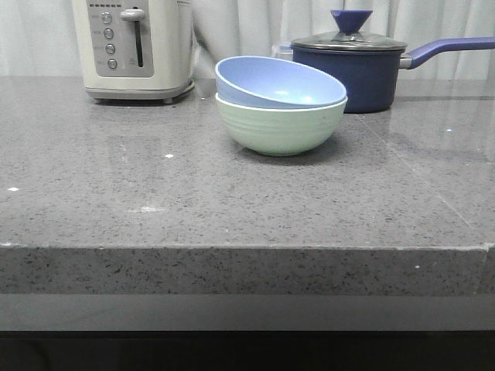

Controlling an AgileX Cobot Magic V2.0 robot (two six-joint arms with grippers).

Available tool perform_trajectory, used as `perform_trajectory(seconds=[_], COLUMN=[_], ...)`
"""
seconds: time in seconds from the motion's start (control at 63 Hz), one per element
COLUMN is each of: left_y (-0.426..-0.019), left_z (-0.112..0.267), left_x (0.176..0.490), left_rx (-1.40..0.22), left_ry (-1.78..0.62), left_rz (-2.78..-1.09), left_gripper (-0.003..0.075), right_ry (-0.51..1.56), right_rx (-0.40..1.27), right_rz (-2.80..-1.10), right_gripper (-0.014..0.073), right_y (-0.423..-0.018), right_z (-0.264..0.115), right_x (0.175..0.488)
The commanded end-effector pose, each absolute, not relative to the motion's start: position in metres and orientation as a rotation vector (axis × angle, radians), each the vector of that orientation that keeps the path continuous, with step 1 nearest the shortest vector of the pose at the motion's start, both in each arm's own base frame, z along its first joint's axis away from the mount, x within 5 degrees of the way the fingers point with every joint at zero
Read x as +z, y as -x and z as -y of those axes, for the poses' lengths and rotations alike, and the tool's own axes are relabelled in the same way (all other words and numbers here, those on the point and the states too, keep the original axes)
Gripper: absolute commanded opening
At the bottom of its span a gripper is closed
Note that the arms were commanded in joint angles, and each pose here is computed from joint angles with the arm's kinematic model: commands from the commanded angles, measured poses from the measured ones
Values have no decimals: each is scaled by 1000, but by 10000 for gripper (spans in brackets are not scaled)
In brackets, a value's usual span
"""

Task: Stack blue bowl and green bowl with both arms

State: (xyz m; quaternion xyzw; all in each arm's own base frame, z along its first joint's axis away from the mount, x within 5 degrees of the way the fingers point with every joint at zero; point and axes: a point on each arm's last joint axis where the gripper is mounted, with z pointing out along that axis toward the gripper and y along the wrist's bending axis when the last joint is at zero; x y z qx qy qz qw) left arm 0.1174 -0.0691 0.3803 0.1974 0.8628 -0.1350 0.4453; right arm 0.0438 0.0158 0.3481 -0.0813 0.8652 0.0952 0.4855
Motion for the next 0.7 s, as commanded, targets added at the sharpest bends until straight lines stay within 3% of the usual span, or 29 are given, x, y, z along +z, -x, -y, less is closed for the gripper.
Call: perform_trajectory(seconds=[0.0, 0.365, 0.556, 0.683], left_y=[-119, -116, -99, -86], left_z=[71, 69, 40, 22], left_x=[394, 390, 381, 349], left_rx=[-372, -376, -307, -208], left_ry=[-465, -456, -297, -183], left_rz=[-2048, -2030, -1833, -1724], left_gripper=[-20, -20, -20, -20], right_ry=[187, 187, 187, 187], right_rx=[226, 226, 226, 226], right_rz=[-2021, -2021, -2021, -2021], right_gripper=[-54, -54, -54, -54], right_y=[-46, -46, -46, -46], right_z=[-15, -15, -15, -15], right_x=[360, 360, 360, 360])
